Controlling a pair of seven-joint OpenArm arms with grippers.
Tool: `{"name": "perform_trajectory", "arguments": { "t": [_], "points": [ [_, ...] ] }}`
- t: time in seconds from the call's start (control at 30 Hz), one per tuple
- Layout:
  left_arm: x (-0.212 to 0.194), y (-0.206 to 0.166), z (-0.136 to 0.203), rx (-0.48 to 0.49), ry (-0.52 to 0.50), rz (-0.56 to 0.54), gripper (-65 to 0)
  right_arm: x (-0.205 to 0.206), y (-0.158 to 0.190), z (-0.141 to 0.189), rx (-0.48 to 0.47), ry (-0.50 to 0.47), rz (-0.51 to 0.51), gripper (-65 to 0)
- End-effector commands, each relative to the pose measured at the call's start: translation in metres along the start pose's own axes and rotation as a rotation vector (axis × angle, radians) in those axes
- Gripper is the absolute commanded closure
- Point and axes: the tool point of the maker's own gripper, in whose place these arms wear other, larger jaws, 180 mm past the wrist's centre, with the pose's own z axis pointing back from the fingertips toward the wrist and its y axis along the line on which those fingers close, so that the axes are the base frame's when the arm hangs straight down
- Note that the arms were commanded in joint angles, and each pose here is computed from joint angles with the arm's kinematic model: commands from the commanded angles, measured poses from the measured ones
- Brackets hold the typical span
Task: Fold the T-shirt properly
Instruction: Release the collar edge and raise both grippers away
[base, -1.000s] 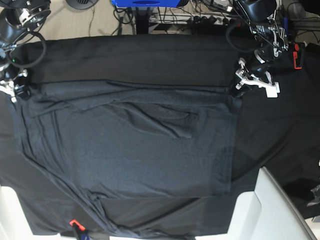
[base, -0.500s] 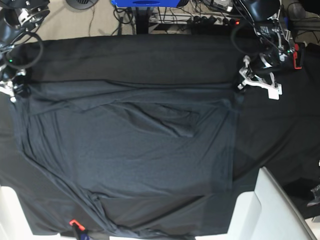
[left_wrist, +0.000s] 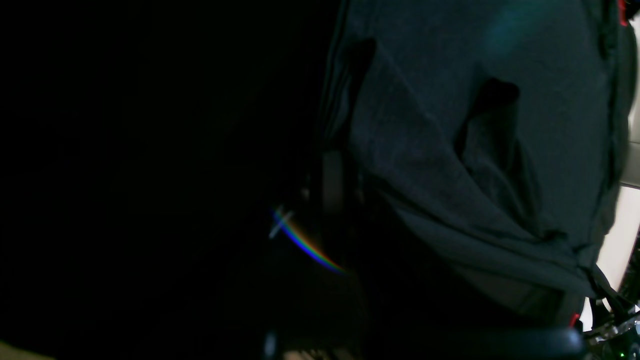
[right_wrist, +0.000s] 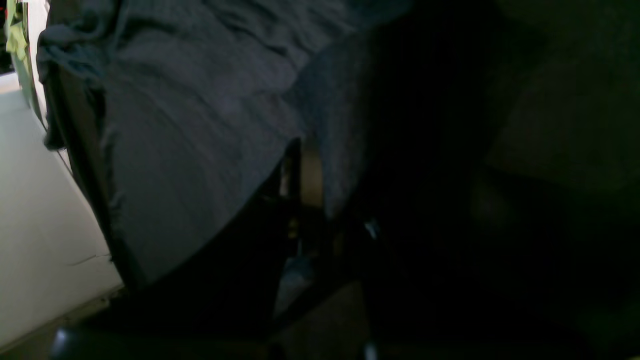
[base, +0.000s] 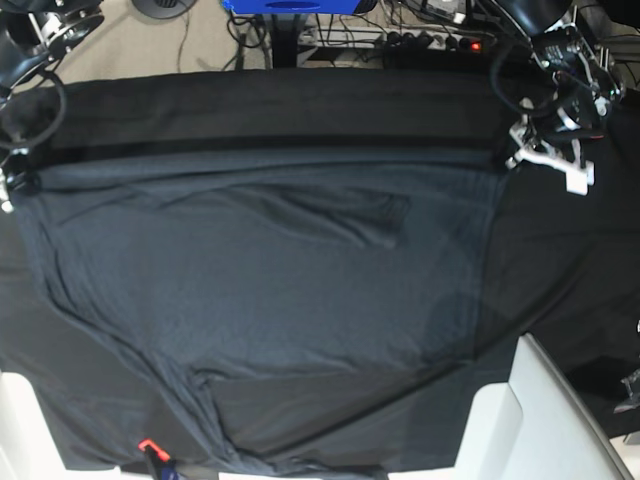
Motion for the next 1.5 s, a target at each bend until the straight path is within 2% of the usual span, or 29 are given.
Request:
{"name": "perform_trajectory", "arguments": {
  "t": [0.0,0.23,0.33,0.57,0.77,1.37,1.4,1.47],
  "points": [
    [0.010,0.006,0.010,0.016,-0.033,-0.024,0.0,0.021,0.002,0.009,0.001,-0.051,0.022,-0.3],
    [0.001,0.015,0.039,0.077,-0.039,-0.100,0.0,0.011,-0.021,0.020,-0.050,-0.031,0.034,-0.3],
    [-0.007,0.018,0.043,0.088,-0.031,-0.100,0.0,0.010,-0.028,0.026,-0.067,-0.033,0.042,-0.3],
    [-0.017,0.024,0.047,0.101,-0.010,-0.095,0.0,-0.008,-0.044,0.028,-0.096,-0.005,0.029,-0.3],
    [-0.023,0.034,0.054,0.124,-0.039,-0.091,0.0,-0.014,-0.054,0.032,-0.116,0.006,0.031,-0.3],
    [-0.030,0.039,0.055,0.137,-0.021,-0.089,0.0,-0.028,-0.061,0.032,-0.128,0.027,0.015,-0.9],
    [-0.030,0.039,0.055,0.139,-0.020,-0.088,0.0,-0.027,-0.062,0.032,-0.128,0.025,0.014,-1.5],
    [-0.031,0.040,0.056,0.140,-0.019,-0.084,0.0,-0.027,-0.062,0.032,-0.128,0.025,0.014,-7.1]
  ]
}}
